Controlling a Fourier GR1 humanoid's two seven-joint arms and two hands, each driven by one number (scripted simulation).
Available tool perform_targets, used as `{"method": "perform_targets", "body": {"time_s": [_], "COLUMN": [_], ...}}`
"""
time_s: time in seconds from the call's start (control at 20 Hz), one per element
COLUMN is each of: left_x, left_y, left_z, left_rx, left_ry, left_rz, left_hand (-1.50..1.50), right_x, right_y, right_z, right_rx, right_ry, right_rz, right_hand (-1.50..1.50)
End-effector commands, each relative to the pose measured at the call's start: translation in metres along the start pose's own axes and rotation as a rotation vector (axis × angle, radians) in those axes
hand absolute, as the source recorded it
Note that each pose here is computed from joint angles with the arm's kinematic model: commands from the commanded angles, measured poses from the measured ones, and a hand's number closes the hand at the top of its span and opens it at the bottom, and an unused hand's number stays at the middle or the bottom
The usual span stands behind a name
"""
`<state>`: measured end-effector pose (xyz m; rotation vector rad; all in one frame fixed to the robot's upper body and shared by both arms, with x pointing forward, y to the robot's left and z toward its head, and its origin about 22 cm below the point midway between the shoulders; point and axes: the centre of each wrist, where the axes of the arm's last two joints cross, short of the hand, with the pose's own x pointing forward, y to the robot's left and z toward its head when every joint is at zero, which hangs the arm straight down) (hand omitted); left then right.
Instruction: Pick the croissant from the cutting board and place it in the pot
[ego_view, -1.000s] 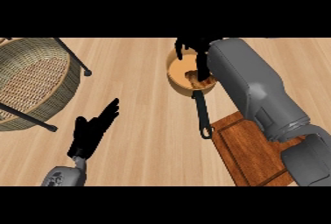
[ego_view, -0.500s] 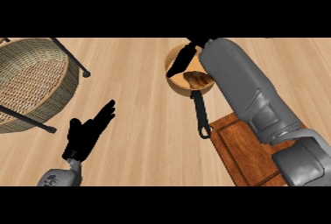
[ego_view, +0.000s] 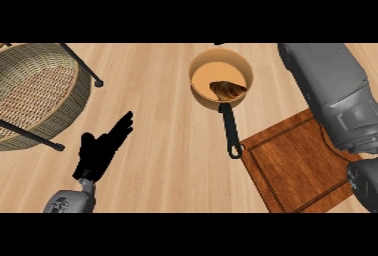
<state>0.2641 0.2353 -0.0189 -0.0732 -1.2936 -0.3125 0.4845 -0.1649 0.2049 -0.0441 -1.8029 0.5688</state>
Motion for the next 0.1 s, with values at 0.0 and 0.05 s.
{"method": "perform_targets", "body": {"time_s": [0.0,0.05], "left_x": [0.004,0.008], "left_y": [-0.003,-0.004], "left_z": [-0.003,-0.010], "left_rx": [-0.009,-0.008], "left_ry": [0.004,-0.013], "left_rz": [0.008,0.002], "left_hand": [0.00,0.00], "right_x": [0.000,-0.005], "right_y": [-0.043,-0.062], "right_z": [0.009,0.018], "right_rx": [-0.079,-0.106], "right_ry": [-0.017,-0.029], "right_rz": [-0.119,-0.123], "right_hand": [-1.50,-1.50]}}
